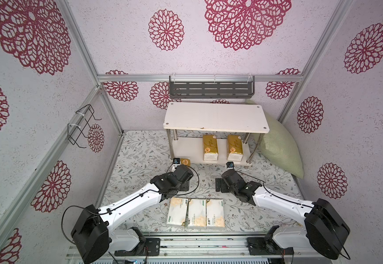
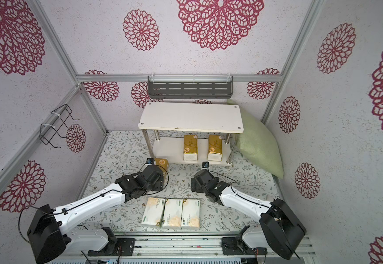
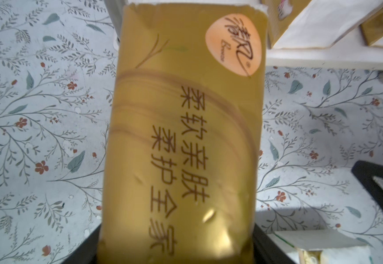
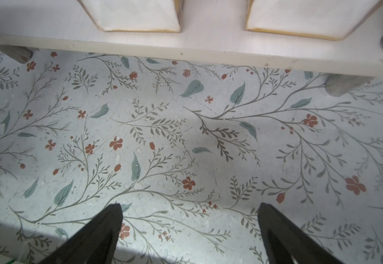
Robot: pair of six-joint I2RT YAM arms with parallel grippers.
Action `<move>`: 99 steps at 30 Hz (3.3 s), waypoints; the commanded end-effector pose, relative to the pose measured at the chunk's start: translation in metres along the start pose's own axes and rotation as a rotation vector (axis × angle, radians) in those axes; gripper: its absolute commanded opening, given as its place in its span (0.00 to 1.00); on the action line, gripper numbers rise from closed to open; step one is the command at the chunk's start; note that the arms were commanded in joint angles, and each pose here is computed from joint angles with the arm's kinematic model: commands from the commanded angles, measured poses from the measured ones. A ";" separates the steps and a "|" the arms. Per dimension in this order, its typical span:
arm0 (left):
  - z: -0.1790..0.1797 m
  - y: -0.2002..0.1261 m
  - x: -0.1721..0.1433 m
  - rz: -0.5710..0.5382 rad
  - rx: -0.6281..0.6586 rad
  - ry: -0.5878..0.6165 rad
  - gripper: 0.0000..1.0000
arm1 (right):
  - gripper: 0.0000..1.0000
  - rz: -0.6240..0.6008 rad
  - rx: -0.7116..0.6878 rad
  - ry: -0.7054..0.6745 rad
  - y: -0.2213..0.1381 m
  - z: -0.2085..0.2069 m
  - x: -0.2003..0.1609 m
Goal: Place the tissue boxes on the shelf by color
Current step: Pick up the box of tissues from the center of the board, then place a box of tissues on the shelf.
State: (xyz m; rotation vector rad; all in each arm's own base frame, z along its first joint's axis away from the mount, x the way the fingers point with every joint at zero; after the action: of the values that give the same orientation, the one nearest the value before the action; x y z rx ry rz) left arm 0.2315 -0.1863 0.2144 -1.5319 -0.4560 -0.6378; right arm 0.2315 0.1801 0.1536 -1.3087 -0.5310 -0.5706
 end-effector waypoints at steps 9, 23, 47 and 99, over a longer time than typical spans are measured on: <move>-0.017 0.035 0.074 -0.051 0.038 0.037 0.74 | 0.99 -0.035 0.001 0.009 -0.002 0.001 0.008; -0.013 0.100 0.108 -0.069 0.122 -0.008 0.74 | 0.99 -0.031 0.023 0.013 0.000 0.004 0.007; -0.003 0.164 0.131 -0.038 0.183 -0.051 0.74 | 0.99 -0.022 0.042 0.014 -0.002 0.008 0.003; 0.002 0.140 0.138 -0.057 0.215 0.004 0.99 | 0.99 -0.014 0.045 0.019 0.002 0.009 -0.001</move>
State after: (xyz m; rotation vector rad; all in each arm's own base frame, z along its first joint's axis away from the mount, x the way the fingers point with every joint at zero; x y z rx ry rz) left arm 0.4307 -0.2121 0.1733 -1.3466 -0.5171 -0.5903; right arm 0.2333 0.1882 0.1533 -1.2695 -0.5413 -0.5671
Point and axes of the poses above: each gripper's point midway between its finger pads, its own y axis out along the fingers, its own z axis along the line the jaws close on, x = y × z, the point moved 8 cm from there along -y, back along the fingers, and after that the axes turned 6 degrees about y, right-handed, at the moved point
